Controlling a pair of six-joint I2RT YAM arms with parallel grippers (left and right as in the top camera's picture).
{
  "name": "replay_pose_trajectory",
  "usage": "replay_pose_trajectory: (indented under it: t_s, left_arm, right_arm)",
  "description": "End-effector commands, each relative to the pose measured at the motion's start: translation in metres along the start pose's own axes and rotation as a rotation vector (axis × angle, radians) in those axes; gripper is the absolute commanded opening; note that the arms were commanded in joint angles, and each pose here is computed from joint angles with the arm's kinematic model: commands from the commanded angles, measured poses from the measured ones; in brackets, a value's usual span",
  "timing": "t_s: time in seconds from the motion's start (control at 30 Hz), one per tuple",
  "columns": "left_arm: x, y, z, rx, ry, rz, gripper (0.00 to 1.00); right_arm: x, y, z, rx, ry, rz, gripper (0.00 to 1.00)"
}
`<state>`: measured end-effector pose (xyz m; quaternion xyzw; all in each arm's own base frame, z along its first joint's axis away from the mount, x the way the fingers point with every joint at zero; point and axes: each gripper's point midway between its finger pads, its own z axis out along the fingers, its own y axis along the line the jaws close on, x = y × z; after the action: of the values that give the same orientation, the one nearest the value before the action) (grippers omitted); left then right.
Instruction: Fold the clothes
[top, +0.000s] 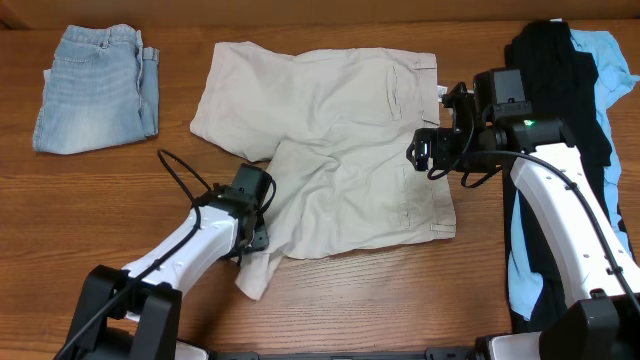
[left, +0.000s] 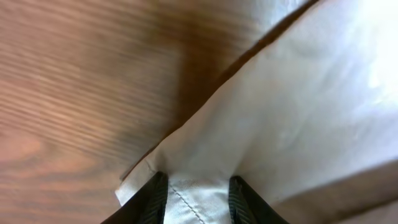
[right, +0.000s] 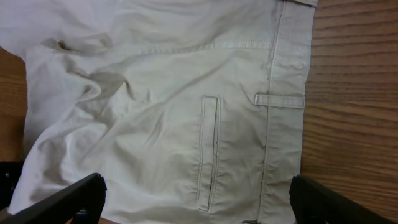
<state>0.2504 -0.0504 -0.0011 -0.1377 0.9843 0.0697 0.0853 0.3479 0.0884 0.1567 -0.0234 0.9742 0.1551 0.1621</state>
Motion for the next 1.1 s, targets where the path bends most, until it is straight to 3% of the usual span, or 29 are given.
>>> replay_pose_trajectory:
  t_s: [0.0,0.2,0.43,0.6,0.63,0.7,0.87,0.93,1.07]
  left_arm:
    - [-0.026,0.032,0.008,-0.184,-0.16,0.089,0.33]
    - [-0.076,0.035,0.002,-0.193,-0.345,0.131,0.29]
    - [-0.138,0.084,-0.01,-0.238,-0.526,-0.036,0.25]
    - [-0.169,0.093,-0.007,-0.037,-0.597,-0.178,0.19]
    - [-0.173,0.076,-0.01,0.097,-0.59,-0.155,0.26]
    - [-0.169,0.055,-0.013,0.215,-0.546,-0.115,0.38]
    - [-0.137,0.02,-0.017,0.424,-0.359,-0.087,0.64]
    - [-0.111,0.007,-0.014,0.496,-0.243,-0.072,0.67]
    - [-0.098,0.009,-0.006,0.471,-0.199,-0.017,0.71]
  right_arm:
    - [-0.002,-0.004,-0.001,0.019,-0.01,-0.006,0.98]
    - [-0.003,-0.013,-0.002,0.073,-0.014,0.013,0.98]
    - [-0.002,-0.014,-0.002,0.082,-0.014,0.04,0.98]
    - [-0.003,-0.016,-0.002,0.089,-0.018,0.094,0.98]
    - [-0.002,-0.016,-0.002,0.089,-0.018,0.108,0.98]
    - [-0.001,-0.016,-0.002,0.09,-0.011,0.11,0.98]
    - [0.006,-0.017,-0.002,0.095,0.014,0.115,0.98]
    - [0.008,-0.02,-0.002,0.115,0.022,0.118,0.98]
    - [0.009,-0.02,-0.002,0.115,0.024,0.119,0.98]
